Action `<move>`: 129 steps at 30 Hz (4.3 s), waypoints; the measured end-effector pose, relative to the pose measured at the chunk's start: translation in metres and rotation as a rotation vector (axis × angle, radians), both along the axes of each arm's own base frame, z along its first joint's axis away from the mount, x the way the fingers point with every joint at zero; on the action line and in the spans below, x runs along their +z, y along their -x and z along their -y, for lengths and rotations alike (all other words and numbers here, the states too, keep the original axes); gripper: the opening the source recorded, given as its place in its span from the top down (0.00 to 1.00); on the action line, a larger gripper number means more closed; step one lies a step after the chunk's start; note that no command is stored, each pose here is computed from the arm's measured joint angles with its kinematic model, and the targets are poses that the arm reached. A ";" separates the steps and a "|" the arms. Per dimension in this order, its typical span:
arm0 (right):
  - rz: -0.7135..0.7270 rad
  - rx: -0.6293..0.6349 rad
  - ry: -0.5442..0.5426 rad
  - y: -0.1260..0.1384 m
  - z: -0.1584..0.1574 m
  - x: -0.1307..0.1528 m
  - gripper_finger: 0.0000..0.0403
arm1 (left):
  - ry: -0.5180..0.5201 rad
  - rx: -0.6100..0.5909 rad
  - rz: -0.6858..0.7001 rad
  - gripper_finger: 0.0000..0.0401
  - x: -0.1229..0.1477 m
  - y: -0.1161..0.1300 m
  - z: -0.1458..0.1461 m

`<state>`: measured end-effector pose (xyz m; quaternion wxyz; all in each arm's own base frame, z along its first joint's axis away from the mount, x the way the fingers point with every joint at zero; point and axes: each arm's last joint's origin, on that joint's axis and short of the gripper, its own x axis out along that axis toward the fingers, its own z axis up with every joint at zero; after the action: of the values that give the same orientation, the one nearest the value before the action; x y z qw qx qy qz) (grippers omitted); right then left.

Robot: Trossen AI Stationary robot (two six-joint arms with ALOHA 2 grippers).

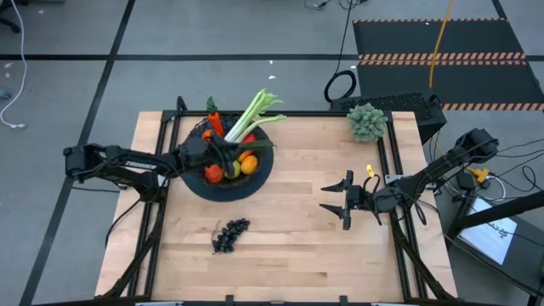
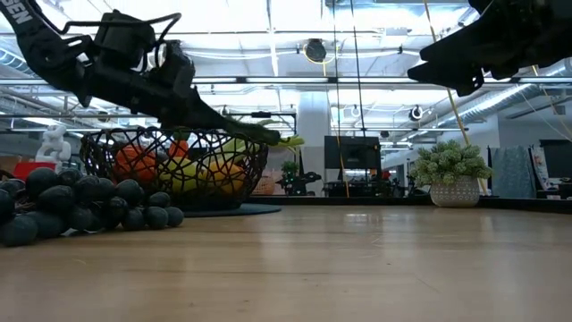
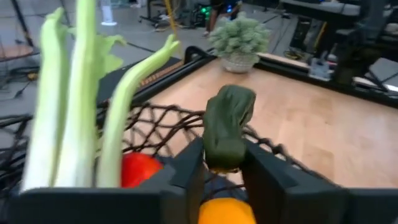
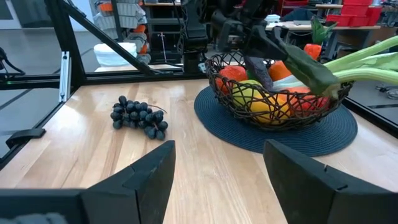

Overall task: Build produce basket
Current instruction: Put the green chili pepper into the black basket, then put the violet grapes into the black basket

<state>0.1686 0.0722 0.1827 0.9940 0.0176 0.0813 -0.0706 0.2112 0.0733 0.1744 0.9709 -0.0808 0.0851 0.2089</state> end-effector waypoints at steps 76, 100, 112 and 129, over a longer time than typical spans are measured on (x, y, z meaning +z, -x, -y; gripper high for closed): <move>-0.043 -0.014 -0.047 0.001 0.001 -0.006 0.41 | 0.343 -0.046 -0.935 0.59 -0.040 0.024 0.302; -0.046 -0.014 -0.042 0.001 0.001 -0.006 0.41 | 0.315 -0.086 -0.909 0.97 -0.025 0.019 0.294; -0.046 -0.013 -0.043 0.001 0.001 -0.006 0.41 | 0.087 -0.185 -0.544 0.99 0.055 0.029 0.266; -0.040 -0.005 -0.019 0.001 0.000 -0.005 0.53 | -0.258 -0.266 -0.321 0.99 0.125 0.016 0.219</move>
<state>0.1677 0.0719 0.1781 0.9918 0.0256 0.1017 -0.0728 0.1949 -0.1453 0.2998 0.9662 0.0901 0.2206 0.0983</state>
